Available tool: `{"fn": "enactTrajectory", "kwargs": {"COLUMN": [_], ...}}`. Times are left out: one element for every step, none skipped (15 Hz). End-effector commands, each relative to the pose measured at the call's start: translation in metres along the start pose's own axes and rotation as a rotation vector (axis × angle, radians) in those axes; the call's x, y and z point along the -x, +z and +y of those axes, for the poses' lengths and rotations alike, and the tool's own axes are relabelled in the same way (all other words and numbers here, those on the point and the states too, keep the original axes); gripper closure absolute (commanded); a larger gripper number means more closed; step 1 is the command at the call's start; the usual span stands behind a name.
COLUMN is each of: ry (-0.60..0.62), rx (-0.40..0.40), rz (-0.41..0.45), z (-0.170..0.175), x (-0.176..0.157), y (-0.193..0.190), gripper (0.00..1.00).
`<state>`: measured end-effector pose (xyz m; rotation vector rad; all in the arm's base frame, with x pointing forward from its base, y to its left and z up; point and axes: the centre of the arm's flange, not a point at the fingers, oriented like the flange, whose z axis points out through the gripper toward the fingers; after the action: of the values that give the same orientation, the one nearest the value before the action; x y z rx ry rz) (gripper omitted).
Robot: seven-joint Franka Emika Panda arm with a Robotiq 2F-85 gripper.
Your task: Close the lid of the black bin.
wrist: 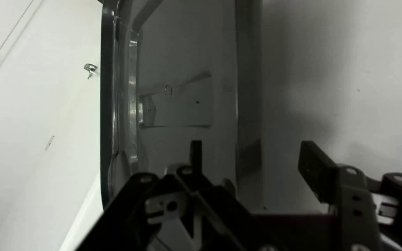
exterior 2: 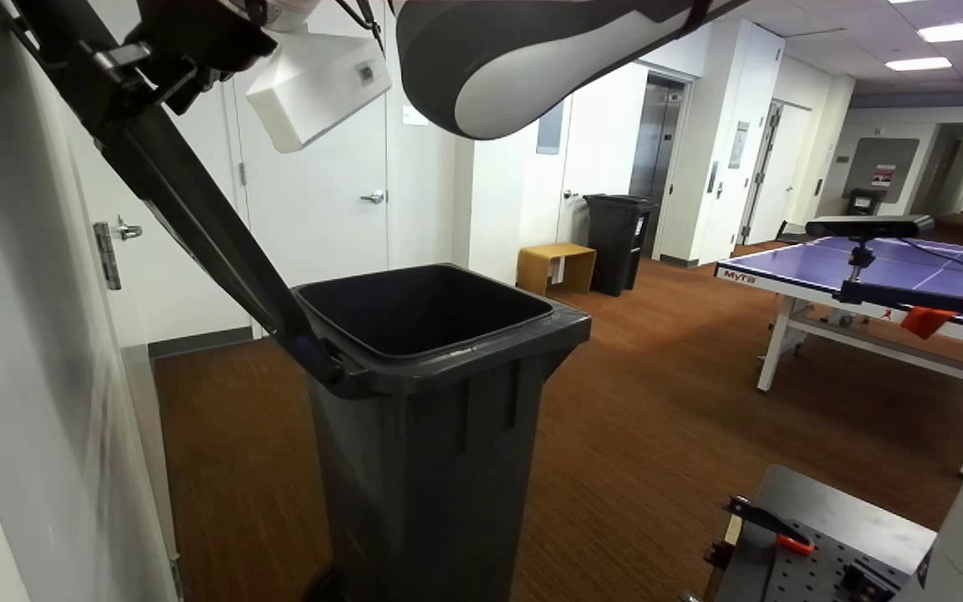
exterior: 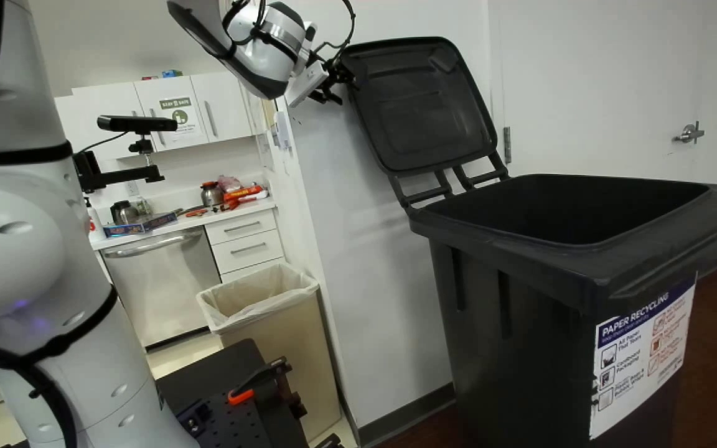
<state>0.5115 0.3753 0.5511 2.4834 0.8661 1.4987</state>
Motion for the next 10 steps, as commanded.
{"fn": "enactTrajectory", "kwargs": {"ry": [0.006,0.007,0.007,0.009,0.012,0.016,0.02,0.027,0.032,0.041], "rx": [0.002,0.0,0.0,0.001,0.005,0.009,0.014,0.023,0.033,0.045], "rz": [0.031,0.035,0.041,0.046,0.051,0.054,0.055,0.052,0.054,0.052], "z": [-0.005,-0.006,-0.007,-0.007,-0.006,-0.004,-0.003,0.0,0.003,0.008], "x": [-0.014,-0.015,-0.018,-0.019,-0.02,-0.021,-0.02,-0.017,-0.014,-0.01], "y": [0.007,0.006,0.003,-0.001,-0.006,-0.01,-0.016,-0.023,-0.028,-0.034], "gripper": [0.58,0.66,0.73,0.82,0.88,0.97,0.99,0.95,0.94,0.94]}}
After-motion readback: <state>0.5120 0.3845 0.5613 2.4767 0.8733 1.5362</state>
